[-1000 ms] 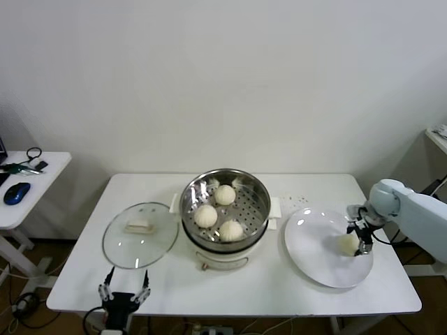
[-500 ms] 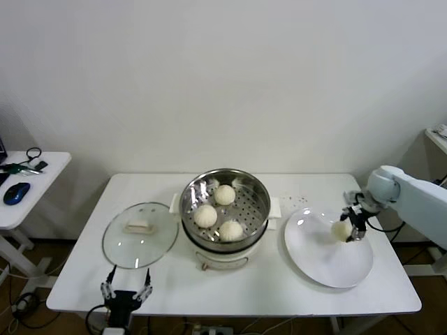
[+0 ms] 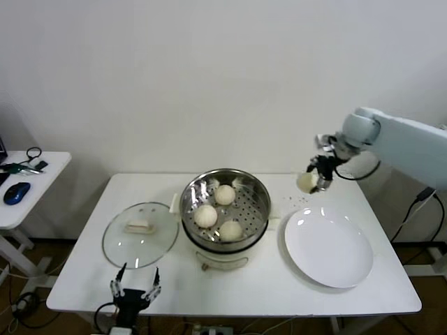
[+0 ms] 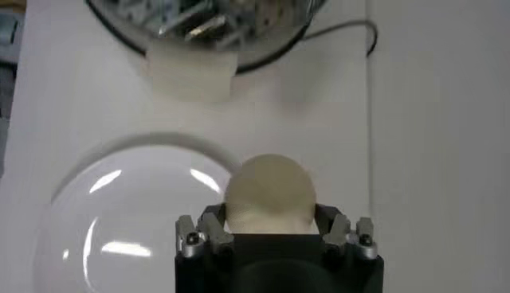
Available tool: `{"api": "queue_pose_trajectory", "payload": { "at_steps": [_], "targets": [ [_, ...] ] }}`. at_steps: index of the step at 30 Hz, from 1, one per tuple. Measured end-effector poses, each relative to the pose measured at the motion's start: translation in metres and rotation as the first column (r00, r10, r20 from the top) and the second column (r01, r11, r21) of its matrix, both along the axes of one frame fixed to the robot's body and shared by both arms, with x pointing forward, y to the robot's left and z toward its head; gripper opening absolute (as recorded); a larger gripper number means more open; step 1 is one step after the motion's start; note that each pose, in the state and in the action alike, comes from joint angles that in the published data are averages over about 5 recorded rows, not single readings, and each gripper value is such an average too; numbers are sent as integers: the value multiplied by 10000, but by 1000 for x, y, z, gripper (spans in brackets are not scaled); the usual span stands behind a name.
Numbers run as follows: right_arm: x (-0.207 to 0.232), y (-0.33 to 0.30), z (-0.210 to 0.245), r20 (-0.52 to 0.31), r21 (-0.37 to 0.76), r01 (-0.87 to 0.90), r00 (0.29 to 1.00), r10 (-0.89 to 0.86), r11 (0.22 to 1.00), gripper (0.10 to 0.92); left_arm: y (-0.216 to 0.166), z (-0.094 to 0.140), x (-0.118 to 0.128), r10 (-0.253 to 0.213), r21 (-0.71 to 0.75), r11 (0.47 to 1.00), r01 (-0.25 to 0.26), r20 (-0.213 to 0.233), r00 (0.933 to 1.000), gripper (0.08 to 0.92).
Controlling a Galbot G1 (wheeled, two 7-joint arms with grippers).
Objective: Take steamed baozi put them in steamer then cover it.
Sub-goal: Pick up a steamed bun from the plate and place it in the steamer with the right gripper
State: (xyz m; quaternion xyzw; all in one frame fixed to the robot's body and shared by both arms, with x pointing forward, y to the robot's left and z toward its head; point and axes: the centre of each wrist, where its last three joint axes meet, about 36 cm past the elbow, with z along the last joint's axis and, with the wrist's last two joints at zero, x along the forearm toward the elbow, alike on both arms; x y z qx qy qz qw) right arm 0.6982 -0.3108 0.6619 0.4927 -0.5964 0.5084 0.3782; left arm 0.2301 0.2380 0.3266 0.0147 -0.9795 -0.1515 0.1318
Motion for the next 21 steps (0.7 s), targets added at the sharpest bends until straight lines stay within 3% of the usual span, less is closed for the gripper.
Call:
{"api": "queue_pose_trajectory", "payload": {
  "at_steps": [9, 21],
  "targets": [
    [0, 91, 27, -299, 660, -602, 9976, 623, 9960, 712, -3, 1, -1, -246, -77, 9997, 246, 52, 9997, 823],
    [-9, 172, 4, -893, 175, -1248, 9880, 1259, 9920, 712, 3, 5, 5, -235, -181, 9995, 240, 277, 9993, 823]
  ]
}}
